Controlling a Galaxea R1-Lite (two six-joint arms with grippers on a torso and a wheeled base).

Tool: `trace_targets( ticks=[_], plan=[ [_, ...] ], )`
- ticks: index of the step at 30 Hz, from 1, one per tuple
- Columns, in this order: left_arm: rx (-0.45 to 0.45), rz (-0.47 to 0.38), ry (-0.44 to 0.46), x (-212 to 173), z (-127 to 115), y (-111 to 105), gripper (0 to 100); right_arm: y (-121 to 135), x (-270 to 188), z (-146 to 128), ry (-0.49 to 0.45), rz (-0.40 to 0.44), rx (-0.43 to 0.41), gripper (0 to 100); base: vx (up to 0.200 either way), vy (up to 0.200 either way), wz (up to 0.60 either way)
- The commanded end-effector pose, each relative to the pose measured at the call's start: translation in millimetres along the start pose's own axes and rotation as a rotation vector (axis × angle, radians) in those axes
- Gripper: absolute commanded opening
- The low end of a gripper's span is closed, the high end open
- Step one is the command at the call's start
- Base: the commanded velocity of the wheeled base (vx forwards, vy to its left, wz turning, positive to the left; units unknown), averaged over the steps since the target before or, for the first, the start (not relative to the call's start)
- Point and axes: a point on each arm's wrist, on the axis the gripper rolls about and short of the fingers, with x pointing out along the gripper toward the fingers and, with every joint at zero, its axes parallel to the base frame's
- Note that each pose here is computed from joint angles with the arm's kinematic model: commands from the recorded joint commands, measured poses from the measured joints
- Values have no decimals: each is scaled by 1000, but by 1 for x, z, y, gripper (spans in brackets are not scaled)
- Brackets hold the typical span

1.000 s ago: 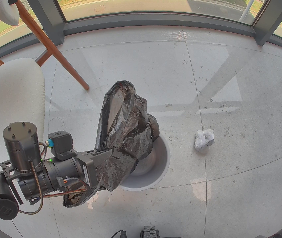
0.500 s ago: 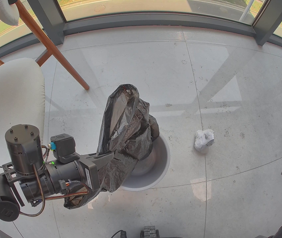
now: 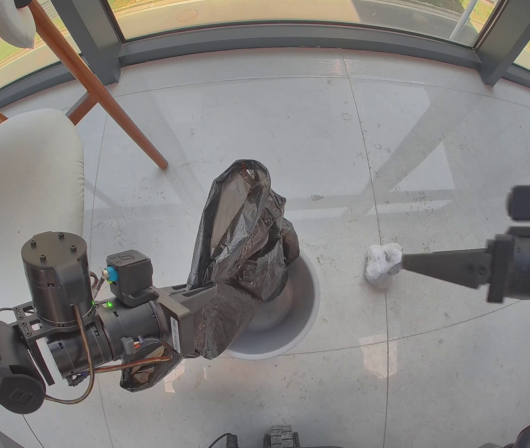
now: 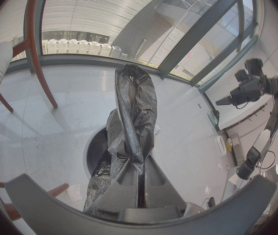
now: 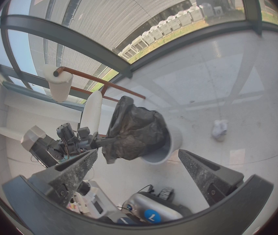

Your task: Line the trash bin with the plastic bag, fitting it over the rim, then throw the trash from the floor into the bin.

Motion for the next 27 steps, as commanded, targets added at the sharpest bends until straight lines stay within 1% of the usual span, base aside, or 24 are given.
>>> trace_targets(
  ticks=[1, 4, 5, 6, 7, 9, 13, 20, 24, 27],
  plan=[
    [71, 15, 9, 8, 0, 0, 0, 32, 91, 5, 171, 42, 85, 100, 0, 0, 0],
    [106, 17, 26, 14, -3, 1, 0, 48, 112, 5, 193, 53, 155, 100, 0, 0, 0],
    [109, 17, 27, 15, -3, 1, 0, 50, 120, 4, 204, 51, 188, 100, 0, 0, 0],
    [111, 16, 27, 15, -3, 1, 0, 52, 123, 3, 208, 49, 201, 100, 0, 0, 0],
    [113, 15, 20, 17, -1, 1, 0, 55, 134, 0, 223, 42, 237, 100, 0, 0, 0],
    [114, 18, 15, 18, 2, 1, 0, 60, 145, 0, 223, 34, 267, 100, 0, 0, 0],
    [109, 20, 19, 24, 1, 1, 0, 63, 160, -2, 220, 8, 274, 100, 0, 0, 0],
    [109, 21, 13, 28, 3, 2, 0, 61, 172, 2, 209, -2, 285, 100, 0, 0, 0],
    [107, 22, 21, 28, 1, 2, 0, 51, 177, 5, 207, -35, 299, 100, 0, 0, 0],
    [107, 23, 18, 28, 2, 2, 0, 40, 180, 15, 186, -64, 319, 100, 0, 0, 0]
  ],
)
